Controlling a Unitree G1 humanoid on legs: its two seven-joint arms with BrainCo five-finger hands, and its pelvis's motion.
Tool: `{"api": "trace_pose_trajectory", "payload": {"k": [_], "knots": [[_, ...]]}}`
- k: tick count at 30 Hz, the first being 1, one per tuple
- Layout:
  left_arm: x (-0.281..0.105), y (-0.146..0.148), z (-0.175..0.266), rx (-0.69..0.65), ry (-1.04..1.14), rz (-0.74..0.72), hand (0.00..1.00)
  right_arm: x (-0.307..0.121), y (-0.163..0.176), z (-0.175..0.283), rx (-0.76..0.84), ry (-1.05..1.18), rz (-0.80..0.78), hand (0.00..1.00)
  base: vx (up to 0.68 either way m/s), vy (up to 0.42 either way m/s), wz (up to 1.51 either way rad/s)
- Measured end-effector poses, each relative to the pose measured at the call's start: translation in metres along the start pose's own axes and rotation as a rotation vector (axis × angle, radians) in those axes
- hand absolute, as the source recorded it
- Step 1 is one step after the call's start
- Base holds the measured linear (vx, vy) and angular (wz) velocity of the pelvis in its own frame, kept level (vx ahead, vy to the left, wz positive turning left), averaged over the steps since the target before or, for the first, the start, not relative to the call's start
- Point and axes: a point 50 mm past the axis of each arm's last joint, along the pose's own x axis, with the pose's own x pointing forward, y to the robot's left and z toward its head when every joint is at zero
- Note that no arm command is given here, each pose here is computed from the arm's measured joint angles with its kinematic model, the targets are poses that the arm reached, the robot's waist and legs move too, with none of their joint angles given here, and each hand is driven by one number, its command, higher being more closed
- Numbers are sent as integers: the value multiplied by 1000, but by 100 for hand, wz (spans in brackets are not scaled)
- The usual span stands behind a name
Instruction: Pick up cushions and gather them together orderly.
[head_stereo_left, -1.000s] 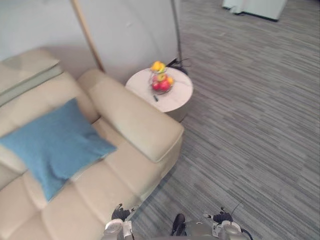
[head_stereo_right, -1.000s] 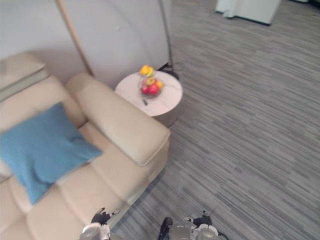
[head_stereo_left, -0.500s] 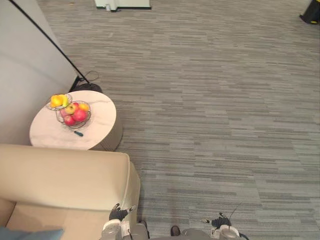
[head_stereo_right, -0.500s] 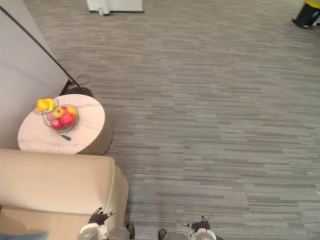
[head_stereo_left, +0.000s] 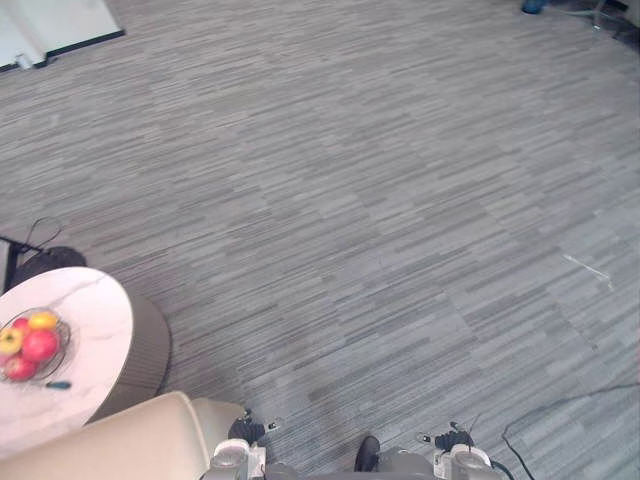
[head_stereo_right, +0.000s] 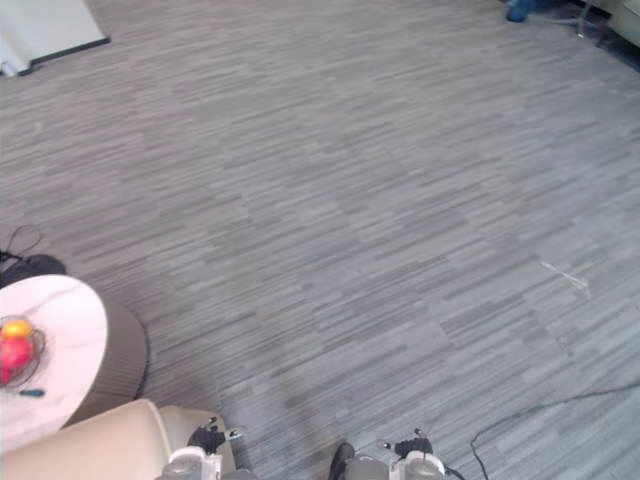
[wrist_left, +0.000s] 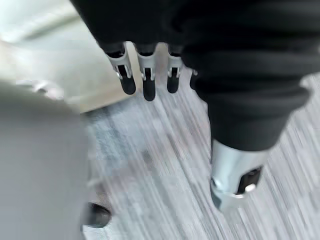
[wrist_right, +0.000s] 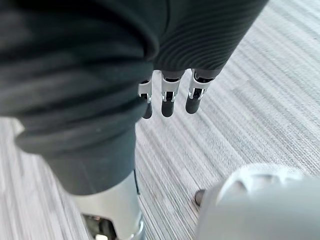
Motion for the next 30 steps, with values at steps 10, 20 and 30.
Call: {"api": "trace_pose_trajectory", "payload": {"k": [10, 20, 30], "knots": [[0, -1, 14, -56, -64, 13, 0, -3, 17, -2, 80, 28, 19, 0, 277, 169, -113], [0, 0, 11, -14, -46, 13, 0, -4, 14, 11, 135, -41, 14, 0, 480, 78, -55], [4, -4, 22, -24, -54, 12, 0, 4, -8, 28, 122, -69, -27, 0, 625, -231, -15]]}}
